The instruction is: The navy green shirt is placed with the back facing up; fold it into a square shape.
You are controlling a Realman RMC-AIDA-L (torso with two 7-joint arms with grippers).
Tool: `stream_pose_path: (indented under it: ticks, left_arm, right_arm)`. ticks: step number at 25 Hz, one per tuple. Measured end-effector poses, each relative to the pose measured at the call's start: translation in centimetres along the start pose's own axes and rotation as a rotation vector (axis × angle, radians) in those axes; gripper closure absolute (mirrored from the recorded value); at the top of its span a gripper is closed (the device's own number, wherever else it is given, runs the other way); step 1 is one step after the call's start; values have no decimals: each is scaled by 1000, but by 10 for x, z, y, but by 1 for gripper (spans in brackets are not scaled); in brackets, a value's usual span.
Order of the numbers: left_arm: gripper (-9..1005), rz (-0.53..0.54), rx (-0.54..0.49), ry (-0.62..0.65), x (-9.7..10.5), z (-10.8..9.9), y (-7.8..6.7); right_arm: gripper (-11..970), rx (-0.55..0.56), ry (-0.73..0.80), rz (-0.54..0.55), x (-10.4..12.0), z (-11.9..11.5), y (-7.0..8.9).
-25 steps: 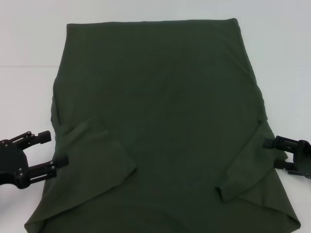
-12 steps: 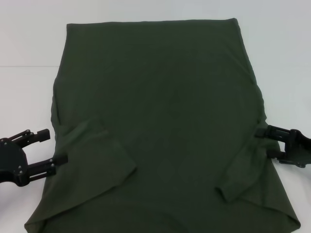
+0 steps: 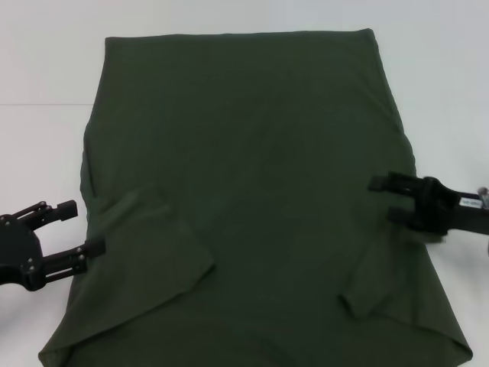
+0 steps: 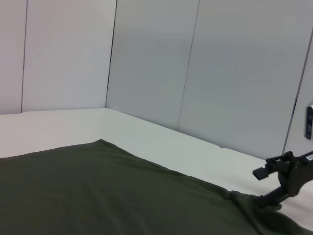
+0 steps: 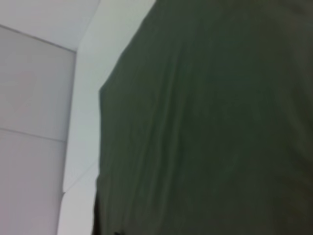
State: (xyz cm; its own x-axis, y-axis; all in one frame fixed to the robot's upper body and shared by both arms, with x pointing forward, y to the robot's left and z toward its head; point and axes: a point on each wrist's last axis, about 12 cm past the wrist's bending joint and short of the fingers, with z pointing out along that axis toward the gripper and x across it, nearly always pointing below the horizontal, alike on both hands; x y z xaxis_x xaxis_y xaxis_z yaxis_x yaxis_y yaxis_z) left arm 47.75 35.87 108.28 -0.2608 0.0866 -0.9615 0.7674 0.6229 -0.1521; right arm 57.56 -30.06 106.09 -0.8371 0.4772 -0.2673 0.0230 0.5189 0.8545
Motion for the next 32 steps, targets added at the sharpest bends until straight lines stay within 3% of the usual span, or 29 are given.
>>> stream_pose_path:
  ticks: [8, 22, 32]
  left_arm:
    - [165, -1, -3, -2, 0, 0, 0]
    - [163, -6, -17, -17, -1, -1, 1]
    - [162, -5, -14, -18, -1, 0, 1]
  right_arm:
    - [43, -56, -3, -39, -5, 7, 14]
    - [57, -16, -39, 89, 24, -57, -39]
    - [68, 27, -58, 101, 24, -74, -51]
